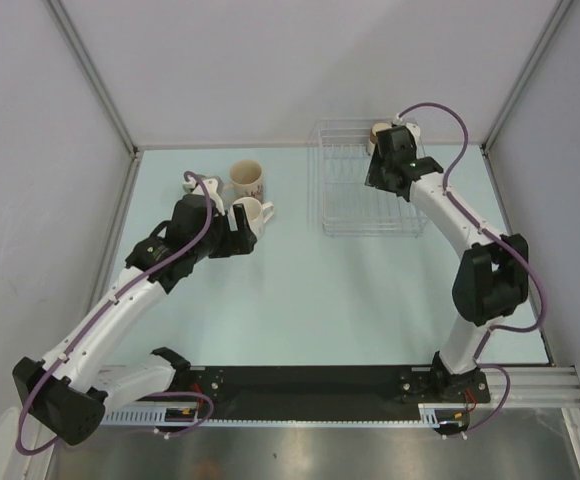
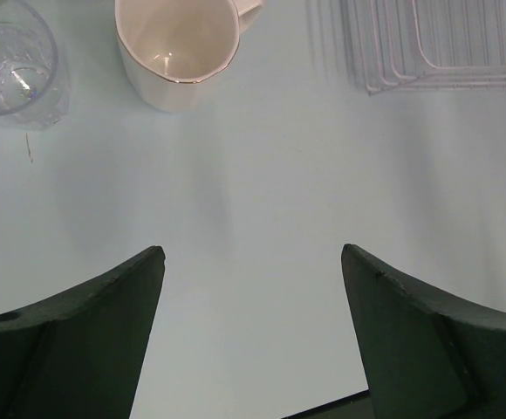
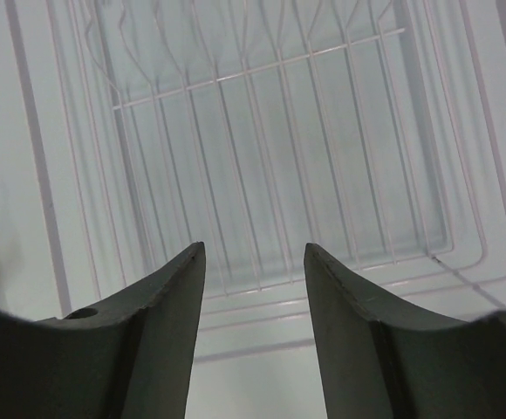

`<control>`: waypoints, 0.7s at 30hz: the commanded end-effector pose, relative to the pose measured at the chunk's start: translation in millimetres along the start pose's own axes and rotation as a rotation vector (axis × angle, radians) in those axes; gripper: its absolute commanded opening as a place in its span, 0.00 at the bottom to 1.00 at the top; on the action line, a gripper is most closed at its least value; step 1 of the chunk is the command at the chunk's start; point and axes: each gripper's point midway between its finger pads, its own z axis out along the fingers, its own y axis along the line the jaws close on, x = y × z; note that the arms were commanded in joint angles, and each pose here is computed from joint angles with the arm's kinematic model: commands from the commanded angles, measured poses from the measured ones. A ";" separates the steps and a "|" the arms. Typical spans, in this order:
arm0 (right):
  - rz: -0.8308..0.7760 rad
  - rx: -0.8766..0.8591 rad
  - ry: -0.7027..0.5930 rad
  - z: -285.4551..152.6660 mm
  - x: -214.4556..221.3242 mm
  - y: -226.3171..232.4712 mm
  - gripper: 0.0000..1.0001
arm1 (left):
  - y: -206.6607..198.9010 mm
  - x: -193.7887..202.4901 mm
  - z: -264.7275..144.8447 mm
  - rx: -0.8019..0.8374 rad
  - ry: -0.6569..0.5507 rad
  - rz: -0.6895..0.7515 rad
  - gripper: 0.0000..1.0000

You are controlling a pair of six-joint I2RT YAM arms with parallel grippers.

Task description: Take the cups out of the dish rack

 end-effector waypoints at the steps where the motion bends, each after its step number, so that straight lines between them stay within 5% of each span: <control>1: -0.048 0.046 0.060 29.6 11.6 -4.8 0.52 | -5.9 -12.7 -3.2 0.023 -0.048 0.022 0.88; 8: -0.074 0.083 0.160 42.3 53.8 -19.0 0.39 | -4.5 -9.1 -1.5 0.018 -0.039 0.024 0.88; 11: -0.073 0.077 0.167 35.0 62.0 -23.0 0.23 | -4.9 -8.5 -0.2 0.018 -0.033 0.025 0.88; 13: -0.076 0.085 0.184 32.2 72.7 -28.4 0.00 | -5.7 -7.9 0.7 0.021 -0.028 0.024 0.88; 21: -0.078 0.080 0.193 4.1 100.5 -39.4 0.00 | -9.1 -5.8 3.4 0.037 -0.018 0.013 0.88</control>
